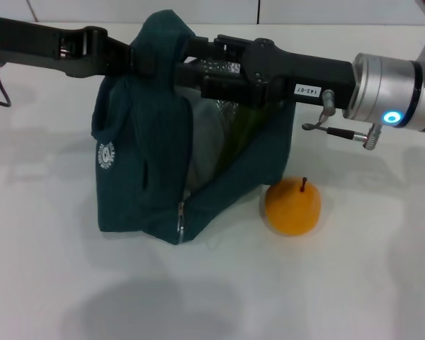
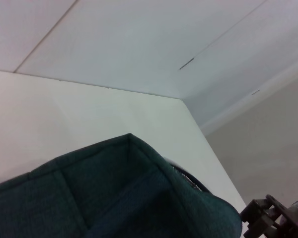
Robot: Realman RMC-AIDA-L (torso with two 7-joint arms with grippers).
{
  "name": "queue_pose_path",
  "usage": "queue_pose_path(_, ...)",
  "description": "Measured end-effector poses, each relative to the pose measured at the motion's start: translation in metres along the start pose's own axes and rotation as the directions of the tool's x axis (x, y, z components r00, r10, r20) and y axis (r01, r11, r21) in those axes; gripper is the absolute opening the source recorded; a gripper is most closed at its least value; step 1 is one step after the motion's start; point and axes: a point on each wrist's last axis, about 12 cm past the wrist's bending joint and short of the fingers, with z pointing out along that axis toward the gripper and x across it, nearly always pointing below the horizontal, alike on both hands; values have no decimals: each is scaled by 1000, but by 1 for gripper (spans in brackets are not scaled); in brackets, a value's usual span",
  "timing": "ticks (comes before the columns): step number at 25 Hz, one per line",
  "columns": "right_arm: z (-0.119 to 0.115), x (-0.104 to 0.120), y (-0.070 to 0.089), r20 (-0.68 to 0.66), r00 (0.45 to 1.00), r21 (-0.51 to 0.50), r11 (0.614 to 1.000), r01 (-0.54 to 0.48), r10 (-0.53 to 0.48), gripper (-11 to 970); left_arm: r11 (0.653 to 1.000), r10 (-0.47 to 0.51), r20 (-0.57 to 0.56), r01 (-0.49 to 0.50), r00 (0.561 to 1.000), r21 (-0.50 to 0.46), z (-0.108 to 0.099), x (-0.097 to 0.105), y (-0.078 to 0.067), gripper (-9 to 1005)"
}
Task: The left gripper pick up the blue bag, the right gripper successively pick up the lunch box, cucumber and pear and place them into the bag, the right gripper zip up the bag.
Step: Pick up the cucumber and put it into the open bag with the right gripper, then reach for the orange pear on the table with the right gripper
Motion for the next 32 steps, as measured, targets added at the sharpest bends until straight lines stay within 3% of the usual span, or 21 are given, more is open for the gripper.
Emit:
queue_pose_path(6,-19,-3,1,84,996,20,1000,11,-12,669,1000,0,5,0,1000,6,0,0,0,47)
queue_pose_path(13,-101,4,5,176,984,196,980,-29,-6,682,1000,-4,11,4,1000,23,-1,2,-1,47)
queue_pose_path(19,-157,19,23,78,997,310,951,-2,-24,677,999,-8,22,7,1000,32,-3,5,0,47)
queue_pose_path(22,-165,32,33,-32,999,294,955,28,-20,677,999,-5,25,4,1000,33,-1,6,0,48)
queue_pose_path(25,-158,44,38,-119,993,245,968,43,-14,677,999,-5,29,4,1000,33,-1,5,1,48)
queue_pose_path(32,-136,67,33,-280,958,212,970,123,-60,678,999,-4,28,3,1000,37,1,5,0,48)
